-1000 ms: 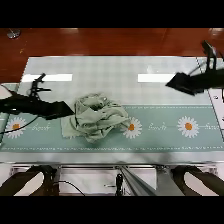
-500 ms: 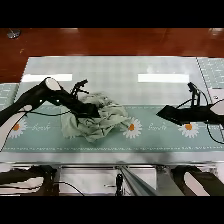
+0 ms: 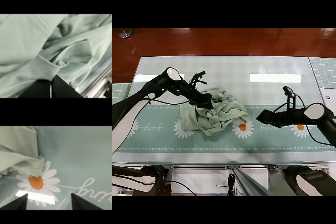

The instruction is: Fold the shirts.

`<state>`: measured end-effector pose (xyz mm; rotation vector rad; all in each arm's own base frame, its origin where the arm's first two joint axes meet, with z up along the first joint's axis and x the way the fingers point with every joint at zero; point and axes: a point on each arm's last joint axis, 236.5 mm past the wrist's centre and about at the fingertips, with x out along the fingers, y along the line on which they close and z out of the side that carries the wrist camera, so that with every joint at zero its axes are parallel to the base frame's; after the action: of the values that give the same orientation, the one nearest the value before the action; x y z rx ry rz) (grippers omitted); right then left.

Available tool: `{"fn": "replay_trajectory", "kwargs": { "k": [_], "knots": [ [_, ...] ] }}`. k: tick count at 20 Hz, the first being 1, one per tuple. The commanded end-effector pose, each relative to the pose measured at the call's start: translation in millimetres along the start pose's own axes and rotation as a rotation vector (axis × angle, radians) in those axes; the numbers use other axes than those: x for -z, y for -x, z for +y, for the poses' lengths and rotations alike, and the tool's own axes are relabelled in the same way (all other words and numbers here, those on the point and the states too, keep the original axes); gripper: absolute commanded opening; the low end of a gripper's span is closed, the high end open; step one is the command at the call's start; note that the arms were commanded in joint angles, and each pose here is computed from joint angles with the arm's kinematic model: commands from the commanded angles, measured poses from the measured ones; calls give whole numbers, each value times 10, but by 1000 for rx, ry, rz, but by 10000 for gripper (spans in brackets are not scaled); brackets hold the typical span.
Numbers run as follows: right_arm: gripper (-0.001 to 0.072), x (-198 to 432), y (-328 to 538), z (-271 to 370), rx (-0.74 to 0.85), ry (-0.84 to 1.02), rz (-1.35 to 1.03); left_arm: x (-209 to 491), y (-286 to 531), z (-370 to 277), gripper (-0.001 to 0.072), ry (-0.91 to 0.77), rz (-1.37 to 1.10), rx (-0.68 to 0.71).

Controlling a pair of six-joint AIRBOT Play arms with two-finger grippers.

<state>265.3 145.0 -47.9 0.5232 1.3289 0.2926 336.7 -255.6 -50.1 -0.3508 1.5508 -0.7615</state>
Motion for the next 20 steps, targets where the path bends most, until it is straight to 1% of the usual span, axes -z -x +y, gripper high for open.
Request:
{"fn": "replay_trajectory", "kwargs": {
  "k": [1,5,9,10,11,12,13,15,16,18,20],
  "knots": [
    [618,-9,-254,101,-32,-45,16,-133,167,-70,21,-29,-18,11],
    [618,-35,-597,315,-113,-51,45,-230,300,-73,21,-35,-45,14],
    [617,-151,-858,493,-121,-20,96,-244,326,-54,21,-27,-51,14],
    [593,-180,-913,525,-122,-18,106,-245,327,-55,21,-27,-51,14],
    [454,-198,-968,546,-122,-17,119,-244,326,-54,22,-27,-51,14],
    [180,-188,-1008,566,-124,-8,139,-243,330,-58,21,-27,-51,14],
    [25,-136,-1015,610,-136,36,173,-223,341,-73,22,-31,-44,17],
    [25,-176,-824,765,-167,124,202,-176,488,-160,21,-88,-36,26],
    [24,-365,-623,855,-169,181,167,-244,647,-238,21,-111,-81,23],
    [24,-1062,84,1106,-149,264,-12,-532,1207,-617,21,-182,-269,55],
    [23,-1776,1209,1592,-169,366,-281,-837,2065,-1203,21,-279,-554,108]
  ]
}}
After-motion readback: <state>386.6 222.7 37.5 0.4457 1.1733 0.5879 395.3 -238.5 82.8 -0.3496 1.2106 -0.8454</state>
